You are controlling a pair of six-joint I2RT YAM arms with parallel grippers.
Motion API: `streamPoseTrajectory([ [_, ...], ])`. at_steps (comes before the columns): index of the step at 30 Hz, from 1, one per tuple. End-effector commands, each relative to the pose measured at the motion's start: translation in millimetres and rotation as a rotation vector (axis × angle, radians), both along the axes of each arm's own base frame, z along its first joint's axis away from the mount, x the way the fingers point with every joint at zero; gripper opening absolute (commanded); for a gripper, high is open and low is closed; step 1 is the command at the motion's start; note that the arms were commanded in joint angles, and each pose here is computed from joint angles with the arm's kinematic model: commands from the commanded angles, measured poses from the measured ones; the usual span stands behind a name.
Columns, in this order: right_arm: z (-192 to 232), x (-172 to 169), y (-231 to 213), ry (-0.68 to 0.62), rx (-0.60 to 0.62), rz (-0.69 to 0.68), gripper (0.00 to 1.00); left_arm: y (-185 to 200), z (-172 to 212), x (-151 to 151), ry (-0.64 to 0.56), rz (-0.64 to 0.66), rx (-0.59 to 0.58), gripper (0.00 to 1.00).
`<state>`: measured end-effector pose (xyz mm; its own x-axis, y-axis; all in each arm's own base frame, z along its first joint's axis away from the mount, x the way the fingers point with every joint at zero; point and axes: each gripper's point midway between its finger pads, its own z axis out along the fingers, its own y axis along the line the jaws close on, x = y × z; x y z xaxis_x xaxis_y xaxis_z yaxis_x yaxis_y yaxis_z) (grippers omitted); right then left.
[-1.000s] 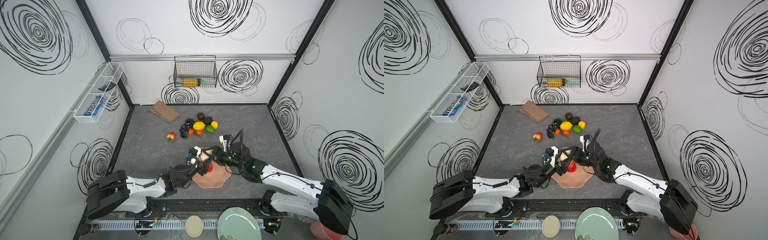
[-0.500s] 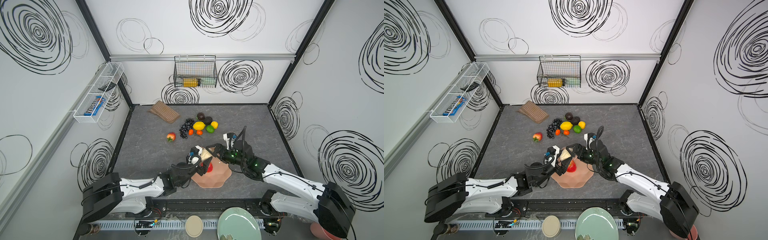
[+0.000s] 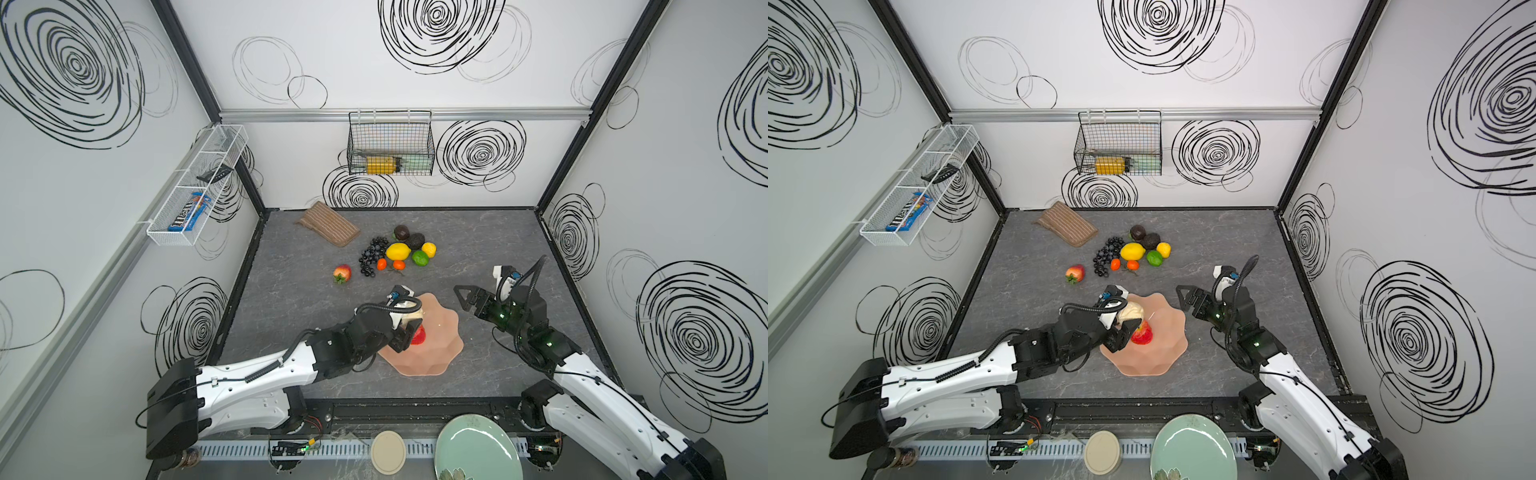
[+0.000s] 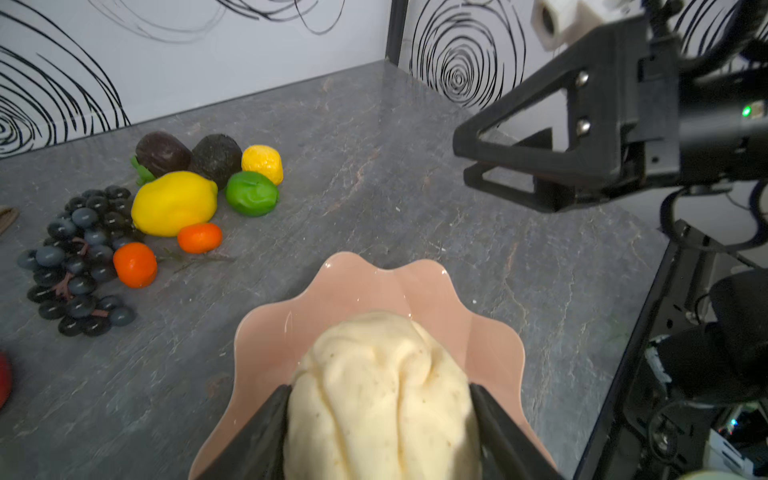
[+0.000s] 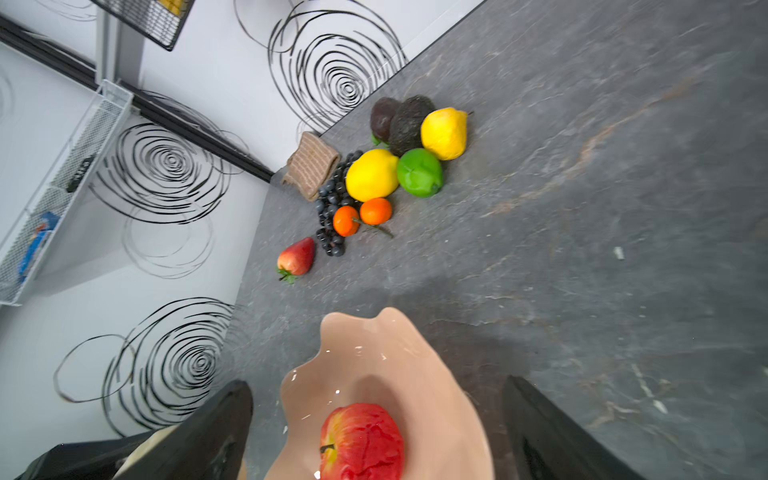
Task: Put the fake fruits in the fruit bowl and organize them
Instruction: 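Lower the cream pear into the bowl beside the apple with the left gripper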
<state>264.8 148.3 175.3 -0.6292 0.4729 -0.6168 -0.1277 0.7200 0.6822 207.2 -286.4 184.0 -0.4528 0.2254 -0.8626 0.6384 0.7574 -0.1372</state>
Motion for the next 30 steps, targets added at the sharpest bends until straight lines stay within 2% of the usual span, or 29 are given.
streamPoseTrajectory([
  [1,-16.1,-2.6,-15.9,0.01,-0.08,-0.019,0.97,19.0,-19.9,-12.1,0.138,0.016,0.112,0.65],
  [10,-40.2,-8.3,-22.7,0.049,-0.049,-0.016,0.97,25.7,-42.6,-18.7,0.275,-0.006,0.18,0.65],
  [16,-48.1,-13.1,-22.8,0.062,-0.036,-0.007,0.97,27.2,-60.3,-11.9,0.339,-0.002,0.14,0.65],
  [22,-57.8,-17.0,-26.5,0.076,-0.045,-0.012,0.97,26.3,-74.4,-7.1,0.362,0.011,0.151,0.65],
  [30,-62.6,-20.3,-20.0,0.102,0.017,0.008,0.97,25.7,-91.4,-3.4,0.383,0.024,0.186,0.65],
])
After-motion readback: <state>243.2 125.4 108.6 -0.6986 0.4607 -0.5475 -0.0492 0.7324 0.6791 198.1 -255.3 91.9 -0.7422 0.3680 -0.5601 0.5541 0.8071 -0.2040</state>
